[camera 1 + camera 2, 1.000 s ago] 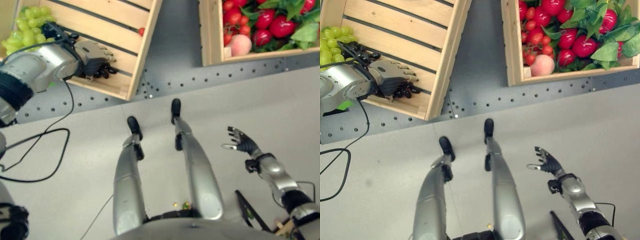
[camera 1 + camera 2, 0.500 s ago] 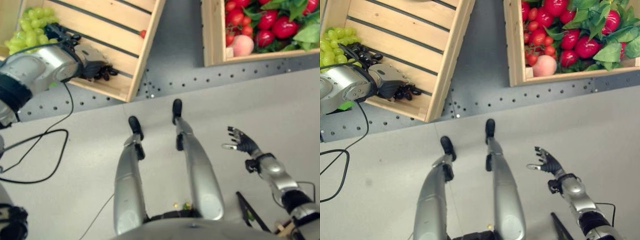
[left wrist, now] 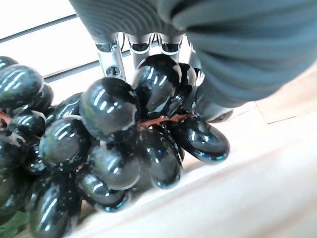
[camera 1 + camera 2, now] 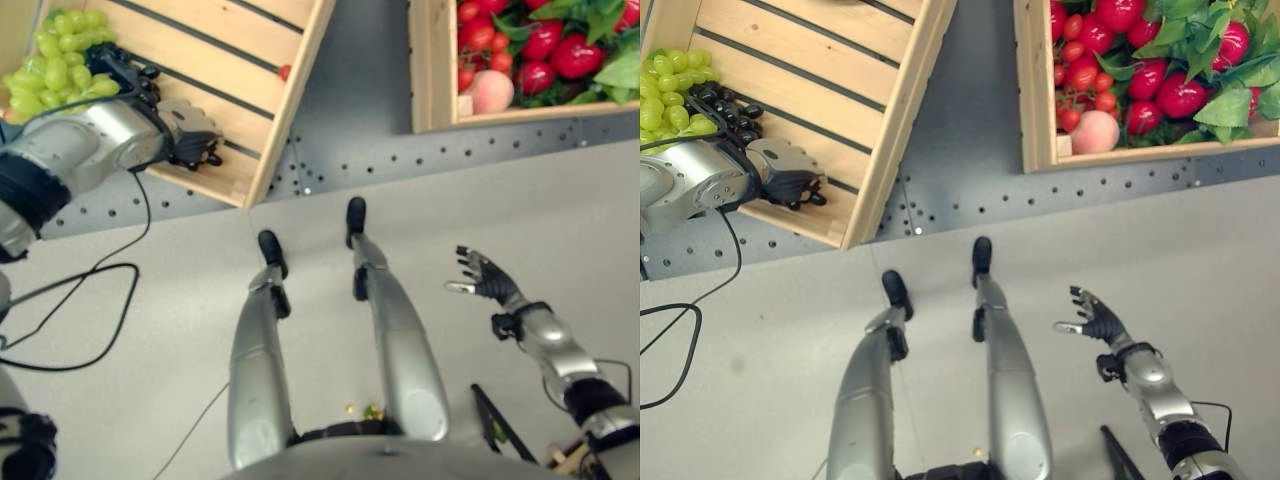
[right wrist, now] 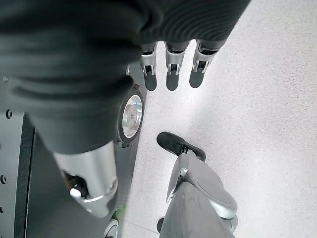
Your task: Pick up the fruits from the basket on one side to the basket on the other side
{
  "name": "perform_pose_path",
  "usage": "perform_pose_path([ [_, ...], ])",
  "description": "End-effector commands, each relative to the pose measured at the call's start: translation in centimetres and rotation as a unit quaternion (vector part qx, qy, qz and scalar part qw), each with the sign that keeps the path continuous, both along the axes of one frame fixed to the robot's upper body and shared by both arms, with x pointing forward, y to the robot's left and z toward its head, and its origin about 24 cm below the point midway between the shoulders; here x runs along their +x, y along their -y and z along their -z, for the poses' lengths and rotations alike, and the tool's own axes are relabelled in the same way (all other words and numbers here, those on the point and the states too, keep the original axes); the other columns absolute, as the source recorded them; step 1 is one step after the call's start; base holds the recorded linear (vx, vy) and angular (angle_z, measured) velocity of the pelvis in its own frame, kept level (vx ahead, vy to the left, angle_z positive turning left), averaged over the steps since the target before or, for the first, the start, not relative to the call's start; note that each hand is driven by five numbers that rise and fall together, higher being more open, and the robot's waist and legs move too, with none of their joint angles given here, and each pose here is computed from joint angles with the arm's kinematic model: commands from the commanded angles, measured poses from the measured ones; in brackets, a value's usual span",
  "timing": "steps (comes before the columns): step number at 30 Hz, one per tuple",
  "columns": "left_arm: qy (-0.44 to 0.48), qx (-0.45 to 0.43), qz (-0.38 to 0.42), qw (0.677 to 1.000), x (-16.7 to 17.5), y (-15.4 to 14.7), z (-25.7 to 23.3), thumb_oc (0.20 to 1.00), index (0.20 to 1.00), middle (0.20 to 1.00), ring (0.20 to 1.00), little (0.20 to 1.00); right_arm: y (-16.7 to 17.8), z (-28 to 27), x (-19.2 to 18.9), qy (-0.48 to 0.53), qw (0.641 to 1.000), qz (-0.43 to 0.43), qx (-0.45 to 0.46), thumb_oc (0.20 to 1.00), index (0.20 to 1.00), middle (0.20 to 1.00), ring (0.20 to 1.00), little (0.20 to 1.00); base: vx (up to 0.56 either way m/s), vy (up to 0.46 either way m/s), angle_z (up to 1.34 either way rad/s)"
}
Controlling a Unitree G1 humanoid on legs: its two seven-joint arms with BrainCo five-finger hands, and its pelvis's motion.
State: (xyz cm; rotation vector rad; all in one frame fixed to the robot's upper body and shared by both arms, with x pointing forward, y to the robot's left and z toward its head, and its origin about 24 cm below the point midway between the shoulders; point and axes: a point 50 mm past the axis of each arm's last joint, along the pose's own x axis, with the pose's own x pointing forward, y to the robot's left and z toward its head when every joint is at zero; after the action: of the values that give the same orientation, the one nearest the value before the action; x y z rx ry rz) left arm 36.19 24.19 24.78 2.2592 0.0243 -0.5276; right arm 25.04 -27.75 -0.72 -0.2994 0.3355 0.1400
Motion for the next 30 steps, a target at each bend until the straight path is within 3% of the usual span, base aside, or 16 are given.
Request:
perform_pose_path([
  [1,0.000,0.015,-0.061,0.998,-1.8,-4.0,-0.3,0.200,0.200,0.200,0.200,0.200,2.0,-0.8,-1.4,0.007,1.000,0.017,-0.016,1.000,1.000,1.000,1.000,1.000,0.00,0.000,0.00],
  [7,0.008,-0.004,-0.060,0.998,-1.7,-3.8,-0.4,0.200,0.200,0.200,0.200,0.200,2.0,-0.8,-1.3,0.008,1.000,0.016,-0.014,1.000,1.000,1.000,1.000,1.000,0.00,0.000,0.00],
  [12,0.052,-0.118,-0.037,0.991,-1.4,-2.7,-1.9,0.200,0.200,0.200,0.200,0.200,1.6,-0.5,-1.5,0.009,1.000,0.015,-0.004,1.000,1.000,1.000,1.000,1.000,0.00,0.000,0.00],
  [14,0.092,-0.239,0.000,0.967,-1.8,-1.8,-3.8,0.200,0.200,0.200,0.200,0.200,1.4,-0.3,-1.9,0.012,1.000,0.018,0.007,1.000,1.000,1.000,1.000,1.000,-0.01,0.002,0.04],
  [19,0.149,-0.302,0.052,0.940,-2.5,-0.9,-6.2,0.200,0.200,0.200,0.200,0.200,1.4,-0.2,-2.5,0.012,1.000,0.014,0.006,1.000,1.000,1.000,1.000,1.000,0.00,0.001,0.02],
  [20,0.186,-0.344,0.074,0.917,-2.9,-0.8,-7.7,0.200,0.200,0.200,0.200,0.200,1.4,-0.1,-2.7,0.014,1.000,0.012,0.007,1.000,1.000,1.000,1.000,1.000,0.00,0.000,0.00],
  [24,0.230,-0.381,0.092,0.891,-3.4,-1.0,-9.1,0.200,0.200,0.200,0.200,0.200,1.6,-0.1,-3.0,0.014,1.000,0.014,0.002,1.000,1.000,1.000,1.000,1.000,0.00,-0.005,0.06],
  [27,0.288,-0.459,0.121,0.831,-3.6,-1.0,-10.7,0.200,0.200,0.200,0.200,0.200,1.4,0.1,-2.9,0.016,1.000,0.017,0.003,1.000,1.000,1.000,1.000,1.000,-0.01,-0.011,0.04],
  [30,0.303,-0.475,0.142,0.814,-3.6,-0.2,-11.5,0.200,0.200,0.200,0.200,0.200,1.3,0.1,-2.8,0.016,1.000,0.015,0.000,1.000,1.000,1.000,1.000,1.000,0.00,-0.004,0.01],
])
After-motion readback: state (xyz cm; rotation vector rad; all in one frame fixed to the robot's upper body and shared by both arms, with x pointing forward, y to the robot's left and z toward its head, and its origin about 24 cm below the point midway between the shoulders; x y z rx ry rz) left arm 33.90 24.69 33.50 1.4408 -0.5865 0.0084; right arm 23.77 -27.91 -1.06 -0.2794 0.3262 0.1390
